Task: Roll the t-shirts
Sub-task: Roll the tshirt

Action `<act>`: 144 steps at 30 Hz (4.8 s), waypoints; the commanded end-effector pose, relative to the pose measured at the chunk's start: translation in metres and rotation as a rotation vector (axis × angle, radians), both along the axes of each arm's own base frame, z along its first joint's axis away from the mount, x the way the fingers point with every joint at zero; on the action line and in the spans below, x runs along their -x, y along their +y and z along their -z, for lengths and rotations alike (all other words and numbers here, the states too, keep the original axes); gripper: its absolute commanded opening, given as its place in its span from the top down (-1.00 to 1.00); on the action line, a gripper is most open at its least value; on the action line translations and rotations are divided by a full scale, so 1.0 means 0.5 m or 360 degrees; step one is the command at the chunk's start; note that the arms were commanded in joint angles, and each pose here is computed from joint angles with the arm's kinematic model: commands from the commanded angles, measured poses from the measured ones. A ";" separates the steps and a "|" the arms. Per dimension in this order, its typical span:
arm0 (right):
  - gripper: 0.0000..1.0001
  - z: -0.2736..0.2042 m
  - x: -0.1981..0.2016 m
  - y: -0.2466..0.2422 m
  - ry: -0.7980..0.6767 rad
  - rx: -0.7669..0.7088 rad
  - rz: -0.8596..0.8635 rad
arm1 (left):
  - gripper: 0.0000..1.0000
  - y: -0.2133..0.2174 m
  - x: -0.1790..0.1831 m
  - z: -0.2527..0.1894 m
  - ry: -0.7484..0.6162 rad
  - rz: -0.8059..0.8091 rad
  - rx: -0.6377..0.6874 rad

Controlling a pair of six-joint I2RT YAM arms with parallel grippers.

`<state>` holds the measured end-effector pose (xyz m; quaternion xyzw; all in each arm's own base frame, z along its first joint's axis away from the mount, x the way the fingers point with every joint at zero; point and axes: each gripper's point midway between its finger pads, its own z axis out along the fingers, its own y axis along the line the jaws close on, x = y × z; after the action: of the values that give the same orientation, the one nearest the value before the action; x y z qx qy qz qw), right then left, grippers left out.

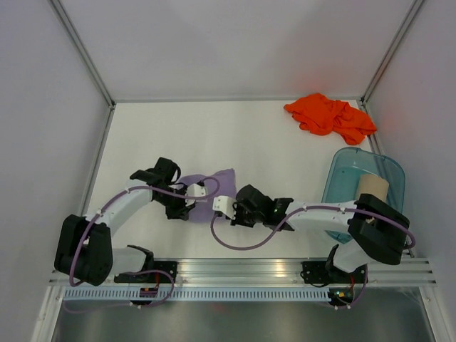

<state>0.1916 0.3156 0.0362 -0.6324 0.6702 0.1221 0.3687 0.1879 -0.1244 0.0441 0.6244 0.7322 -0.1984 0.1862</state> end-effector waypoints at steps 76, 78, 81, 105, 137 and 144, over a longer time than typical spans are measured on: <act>0.99 0.032 -0.102 0.053 0.1786 -0.0433 0.0674 | -0.50 0.051 -0.094 -0.108 -0.0541 -0.0148 -0.0036; 1.00 0.036 -0.100 0.054 0.1792 -0.0425 0.0672 | -0.58 0.022 -0.091 -0.117 -0.0749 -0.0010 -0.0031; 0.99 0.040 -0.098 0.052 0.1799 -0.0410 0.0670 | -0.67 0.022 -0.064 -0.090 -0.0840 0.0121 -0.0090; 0.14 -0.088 -0.165 -0.024 0.1111 -0.0457 0.0533 | 0.85 0.062 -0.023 0.069 -0.0510 0.0195 -0.0341; 0.99 -0.021 -0.081 0.090 -0.0250 -0.0082 0.0042 | 0.88 0.033 0.004 -0.035 0.0100 0.0173 0.0103; 0.99 -0.085 0.067 0.071 0.0524 -0.0191 -0.0386 | 0.73 0.039 0.062 -0.060 0.0343 0.0257 0.0146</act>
<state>0.2125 0.3569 0.0549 -0.6444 0.6431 0.1691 0.3777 0.1846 -0.0975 0.0579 0.6411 0.7125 -0.2484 0.1403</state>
